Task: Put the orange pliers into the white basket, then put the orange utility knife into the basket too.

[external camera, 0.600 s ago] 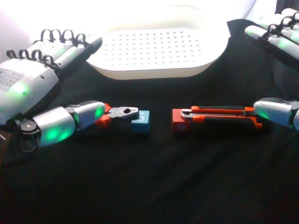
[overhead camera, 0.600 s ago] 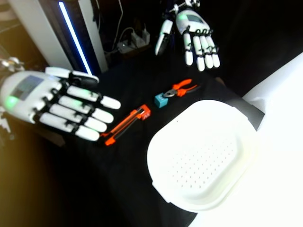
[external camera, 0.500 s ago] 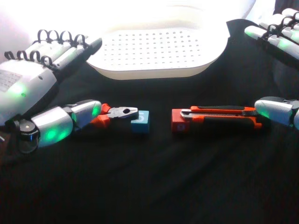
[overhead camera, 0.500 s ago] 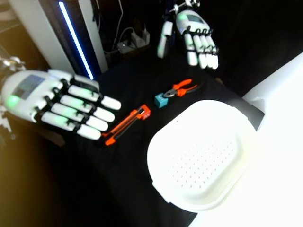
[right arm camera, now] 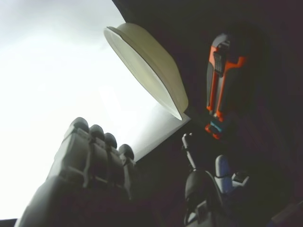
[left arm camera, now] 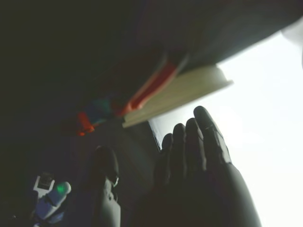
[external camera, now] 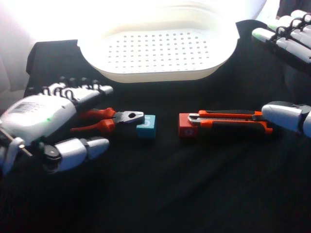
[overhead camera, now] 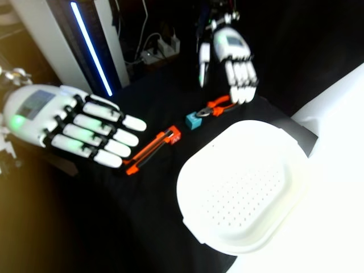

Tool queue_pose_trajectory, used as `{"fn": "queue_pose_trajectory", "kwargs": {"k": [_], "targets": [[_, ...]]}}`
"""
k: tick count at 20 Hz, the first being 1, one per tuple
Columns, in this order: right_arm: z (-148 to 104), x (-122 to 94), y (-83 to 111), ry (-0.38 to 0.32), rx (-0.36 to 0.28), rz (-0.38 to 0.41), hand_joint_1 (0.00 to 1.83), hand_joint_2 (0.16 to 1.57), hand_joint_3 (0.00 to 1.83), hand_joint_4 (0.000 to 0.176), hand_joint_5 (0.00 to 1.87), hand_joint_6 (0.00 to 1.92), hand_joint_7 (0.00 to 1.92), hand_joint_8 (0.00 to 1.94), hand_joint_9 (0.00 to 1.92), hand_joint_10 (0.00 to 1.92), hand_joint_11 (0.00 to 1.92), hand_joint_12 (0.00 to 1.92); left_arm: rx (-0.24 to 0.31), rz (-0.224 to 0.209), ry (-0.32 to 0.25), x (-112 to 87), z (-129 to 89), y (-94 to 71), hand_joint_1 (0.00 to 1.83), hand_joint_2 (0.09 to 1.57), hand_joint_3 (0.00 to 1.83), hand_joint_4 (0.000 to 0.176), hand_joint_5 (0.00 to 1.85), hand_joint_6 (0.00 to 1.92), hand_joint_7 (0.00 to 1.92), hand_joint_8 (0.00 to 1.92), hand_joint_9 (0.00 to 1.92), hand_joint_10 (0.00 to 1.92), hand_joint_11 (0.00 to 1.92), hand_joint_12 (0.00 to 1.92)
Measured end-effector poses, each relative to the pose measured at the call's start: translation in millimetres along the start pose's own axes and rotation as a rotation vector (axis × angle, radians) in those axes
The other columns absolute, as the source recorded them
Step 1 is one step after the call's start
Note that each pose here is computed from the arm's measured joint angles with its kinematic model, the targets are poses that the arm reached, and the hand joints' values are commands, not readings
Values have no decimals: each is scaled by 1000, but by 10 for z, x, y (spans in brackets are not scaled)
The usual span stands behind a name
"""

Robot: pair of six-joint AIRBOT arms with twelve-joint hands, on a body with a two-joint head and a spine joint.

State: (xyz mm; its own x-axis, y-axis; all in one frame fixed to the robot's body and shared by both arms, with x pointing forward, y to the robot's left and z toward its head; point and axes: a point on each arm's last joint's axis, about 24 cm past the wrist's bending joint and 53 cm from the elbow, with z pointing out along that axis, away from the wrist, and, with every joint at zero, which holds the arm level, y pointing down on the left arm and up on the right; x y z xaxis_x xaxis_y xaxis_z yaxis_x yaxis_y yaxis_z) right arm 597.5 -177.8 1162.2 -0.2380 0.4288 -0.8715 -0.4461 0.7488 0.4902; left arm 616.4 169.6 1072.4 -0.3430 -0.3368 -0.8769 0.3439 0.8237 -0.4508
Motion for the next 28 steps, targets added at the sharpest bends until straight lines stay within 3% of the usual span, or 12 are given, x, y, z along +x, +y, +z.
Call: {"fn": "queue_pose_trajectory", "kwargs": {"k": [2,3,4,5,6,10,11,14,15,19,25,28], "targets": [[1,2,4,0,-1,1,204,1242,5,40,0,0,0,0,0,0,0,0,-25,-24,6,58,82,75,783,1239,0,0,408,58,378,40,355,116,0,1361],[2,6,3,0,-1,2,219,1244,4,43,0,0,0,0,0,0,0,0,-35,-36,4,61,105,100,859,1338,17,0,500,1339,296,870,224,1111,43,1762],[-3,14,-3,3,1,1,234,1246,4,39,0,0,0,0,0,0,0,0,-36,-37,10,91,128,103,935,1427,14,21,431,1779,410,1611,217,1713,256,1889],[-8,20,-5,4,1,1,209,1247,4,40,0,0,0,0,0,0,0,0,-41,-39,10,89,153,117,822,1454,15,0,424,1870,486,1859,543,1879,615,1915],[-10,25,-6,6,2,2,162,1241,1,49,0,0,0,0,0,0,0,0,-41,-41,11,86,168,115,1039,1353,0,0,629,1911,807,1909,994,1913,1043,1920],[-10,27,-9,7,3,3,141,1247,4,44,0,0,0,0,0,0,0,0,-30,-42,8,53,199,49,1253,1308,0,0,1048,1921,1294,1921,1468,1921,1540,1921],[-10,28,-6,7,2,3,130,1253,6,37,0,0,0,0,0,0,0,0,-7,-36,-4,2,161,-32,1270,1295,0,0,1093,1921,1354,1921,1453,1921,1353,1921],[-10,27,-10,7,3,3,132,1251,2,42,0,0,0,0,0,0,0,0,60,-3,-93,-327,125,-238,1361,1266,0,0,1119,1921,1346,1921,1495,1921,1535,1921],[-10,27,-8,6,2,2,124,1253,3,38,0,0,0,0,0,0,0,0,78,2,-142,-514,159,-294,1367,1261,0,0,1093,1921,1270,1921,1417,1921,1384,1921],[-10,25,-13,6,5,4,160,1265,3,10,0,0,0,0,0,0,0,0,110,9,-275,-1245,638,-419,1293,1274,0,0,1004,1921,1262,1921,1392,1921,1458,1921],[-6,32,-4,13,-6,-8,181,1289,7,4,0,0,0,0,0,0,0,0,61,-5,-172,-1305,1377,-509,1299,1267,3,0,913,1921,1137,1921,1296,1921,1376,1921],[-7,41,-37,19,0,-6,133,1274,0,9,0,0,0,0,0,0,0,0,5,-42,-93,-1098,1651,-394,1359,1259,0,0,811,1921,924,1921,1056,1921,1184,1921]]}}
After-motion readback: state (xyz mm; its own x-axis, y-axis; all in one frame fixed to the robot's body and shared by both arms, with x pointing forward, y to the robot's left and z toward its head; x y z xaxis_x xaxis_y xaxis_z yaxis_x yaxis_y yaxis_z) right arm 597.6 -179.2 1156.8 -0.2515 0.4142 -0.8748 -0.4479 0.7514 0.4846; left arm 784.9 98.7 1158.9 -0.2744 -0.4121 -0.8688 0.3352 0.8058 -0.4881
